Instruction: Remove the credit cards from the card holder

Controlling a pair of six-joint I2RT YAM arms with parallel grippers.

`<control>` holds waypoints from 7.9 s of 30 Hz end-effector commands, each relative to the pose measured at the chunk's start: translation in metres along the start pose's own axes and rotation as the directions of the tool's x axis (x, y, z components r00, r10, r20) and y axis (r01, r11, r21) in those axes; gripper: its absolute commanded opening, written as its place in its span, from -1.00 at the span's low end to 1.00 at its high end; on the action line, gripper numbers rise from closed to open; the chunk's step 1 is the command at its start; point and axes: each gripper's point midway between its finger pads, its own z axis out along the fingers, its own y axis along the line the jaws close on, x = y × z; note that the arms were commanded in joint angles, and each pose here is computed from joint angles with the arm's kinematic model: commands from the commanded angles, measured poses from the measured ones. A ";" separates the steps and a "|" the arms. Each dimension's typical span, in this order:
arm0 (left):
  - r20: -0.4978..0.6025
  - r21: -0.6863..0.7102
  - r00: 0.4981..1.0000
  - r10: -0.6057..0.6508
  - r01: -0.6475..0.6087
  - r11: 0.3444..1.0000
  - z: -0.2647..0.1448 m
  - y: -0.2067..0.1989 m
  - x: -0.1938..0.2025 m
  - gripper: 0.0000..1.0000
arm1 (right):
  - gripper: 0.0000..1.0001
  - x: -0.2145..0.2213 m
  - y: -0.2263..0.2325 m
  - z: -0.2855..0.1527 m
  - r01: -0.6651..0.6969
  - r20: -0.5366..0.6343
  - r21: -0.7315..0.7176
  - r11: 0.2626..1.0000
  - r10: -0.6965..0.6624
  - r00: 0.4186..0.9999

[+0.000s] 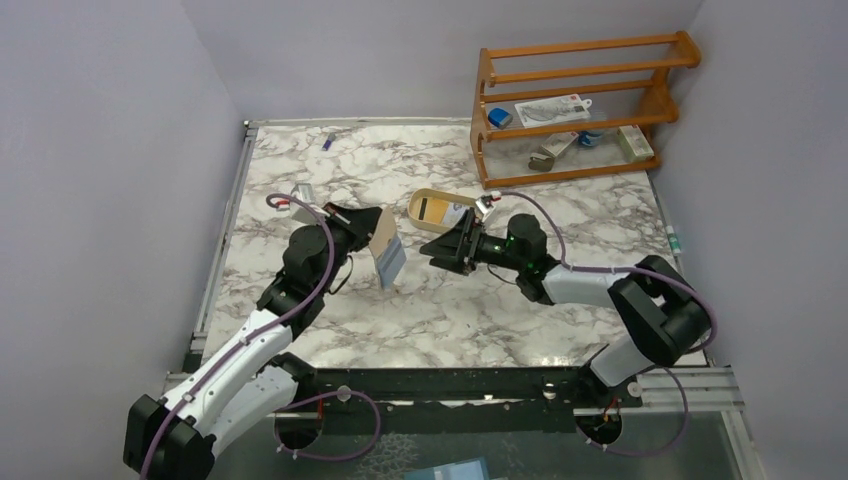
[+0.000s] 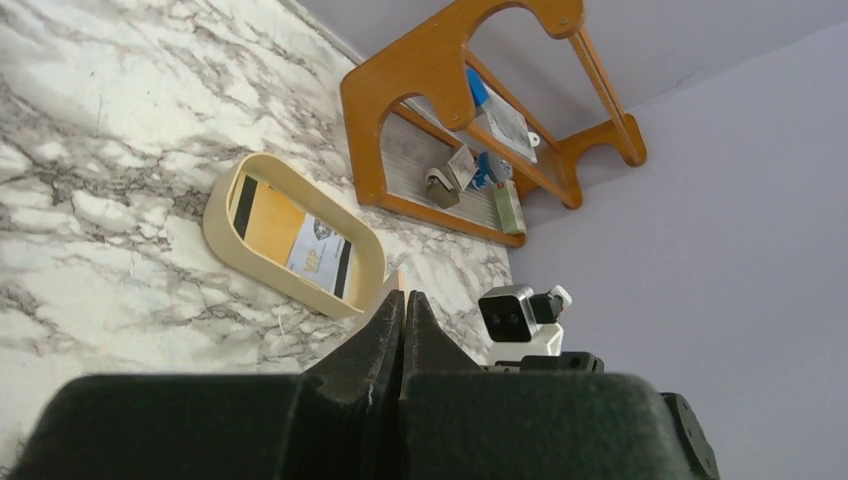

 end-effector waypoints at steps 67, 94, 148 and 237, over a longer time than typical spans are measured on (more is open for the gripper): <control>0.112 -0.038 0.890 -0.443 0.449 0.893 -0.030 0.059 0.011 0.31 | -0.99 0.015 0.065 0.011 0.081 0.088 -0.344 0.936 -0.053 0.995; -0.176 0.288 0.934 -0.312 0.352 0.890 -0.051 0.048 0.030 0.67 | -0.99 -0.014 0.039 -0.054 0.177 -0.119 0.108 0.978 -0.164 0.979; -0.475 0.277 0.876 0.088 0.053 0.959 -0.003 0.027 0.103 -0.34 | -0.99 -0.002 0.003 -0.072 0.245 -0.325 0.300 0.922 -0.142 0.935; -0.636 0.154 0.770 -0.043 0.182 0.971 -0.050 0.137 0.241 -1.00 | -0.90 0.028 -0.135 -0.061 0.229 -0.318 0.419 0.879 -0.094 0.943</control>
